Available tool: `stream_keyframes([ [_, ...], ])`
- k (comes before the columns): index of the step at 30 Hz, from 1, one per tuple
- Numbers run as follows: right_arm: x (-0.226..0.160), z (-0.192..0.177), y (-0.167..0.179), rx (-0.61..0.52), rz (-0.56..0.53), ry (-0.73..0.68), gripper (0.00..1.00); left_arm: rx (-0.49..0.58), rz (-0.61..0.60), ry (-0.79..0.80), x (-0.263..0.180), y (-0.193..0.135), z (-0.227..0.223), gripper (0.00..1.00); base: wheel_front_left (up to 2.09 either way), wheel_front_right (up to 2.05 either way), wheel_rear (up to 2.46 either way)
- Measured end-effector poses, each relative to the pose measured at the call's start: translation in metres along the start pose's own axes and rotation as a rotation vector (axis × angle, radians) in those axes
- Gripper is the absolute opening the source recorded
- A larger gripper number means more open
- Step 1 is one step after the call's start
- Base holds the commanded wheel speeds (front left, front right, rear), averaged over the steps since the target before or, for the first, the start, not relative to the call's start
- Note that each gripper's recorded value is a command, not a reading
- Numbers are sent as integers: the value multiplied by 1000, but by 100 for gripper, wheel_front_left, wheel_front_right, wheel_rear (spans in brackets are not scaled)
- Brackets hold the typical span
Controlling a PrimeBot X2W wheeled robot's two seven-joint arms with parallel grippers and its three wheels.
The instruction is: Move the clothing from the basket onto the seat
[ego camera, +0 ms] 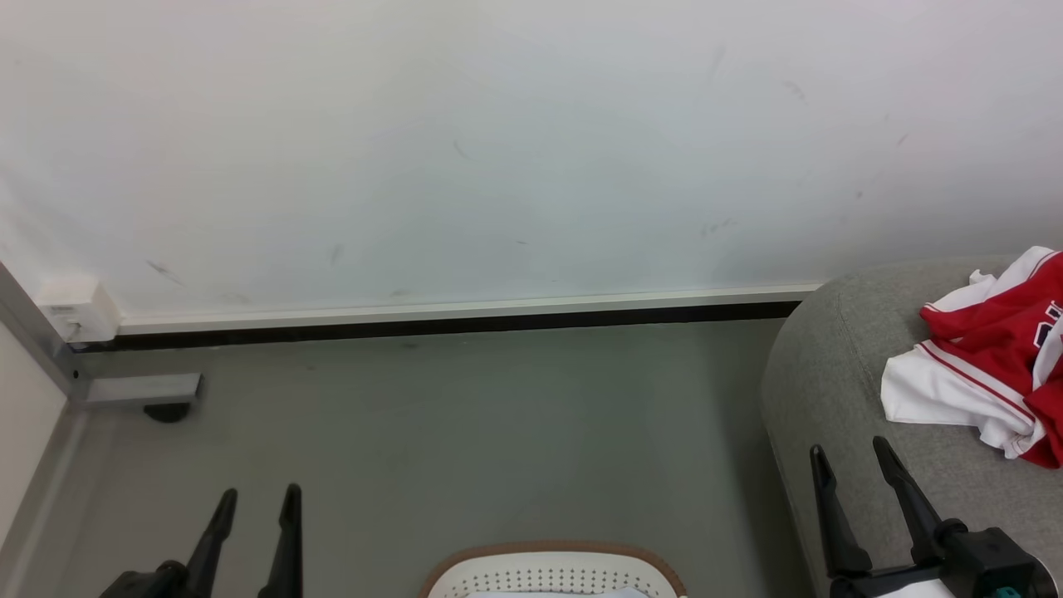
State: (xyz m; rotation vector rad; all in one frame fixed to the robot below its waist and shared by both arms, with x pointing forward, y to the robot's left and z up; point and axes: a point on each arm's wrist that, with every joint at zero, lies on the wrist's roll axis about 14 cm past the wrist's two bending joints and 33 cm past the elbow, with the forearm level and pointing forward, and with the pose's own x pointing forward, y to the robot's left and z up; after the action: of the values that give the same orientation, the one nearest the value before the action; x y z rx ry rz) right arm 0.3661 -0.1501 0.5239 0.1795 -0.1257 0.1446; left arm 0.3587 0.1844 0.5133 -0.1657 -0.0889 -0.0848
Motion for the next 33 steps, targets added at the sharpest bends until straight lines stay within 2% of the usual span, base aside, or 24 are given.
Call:
stream_keyframes([
  [21,2,-4,9,13,24,9,100,-13,13,10,-1,3,-7,100,0,0,0],
  [22,1,-6,8,14,23,17,0,-17,15,19,-2,3,-10,0,0,0,0],
  [26,-10,-24,6,35,8,75,0,-46,28,72,-8,3,-26,0,0,0,0],
  [33,-9,-26,-2,162,-38,84,0,-164,72,96,-8,8,-31,0,0,0,0],
])
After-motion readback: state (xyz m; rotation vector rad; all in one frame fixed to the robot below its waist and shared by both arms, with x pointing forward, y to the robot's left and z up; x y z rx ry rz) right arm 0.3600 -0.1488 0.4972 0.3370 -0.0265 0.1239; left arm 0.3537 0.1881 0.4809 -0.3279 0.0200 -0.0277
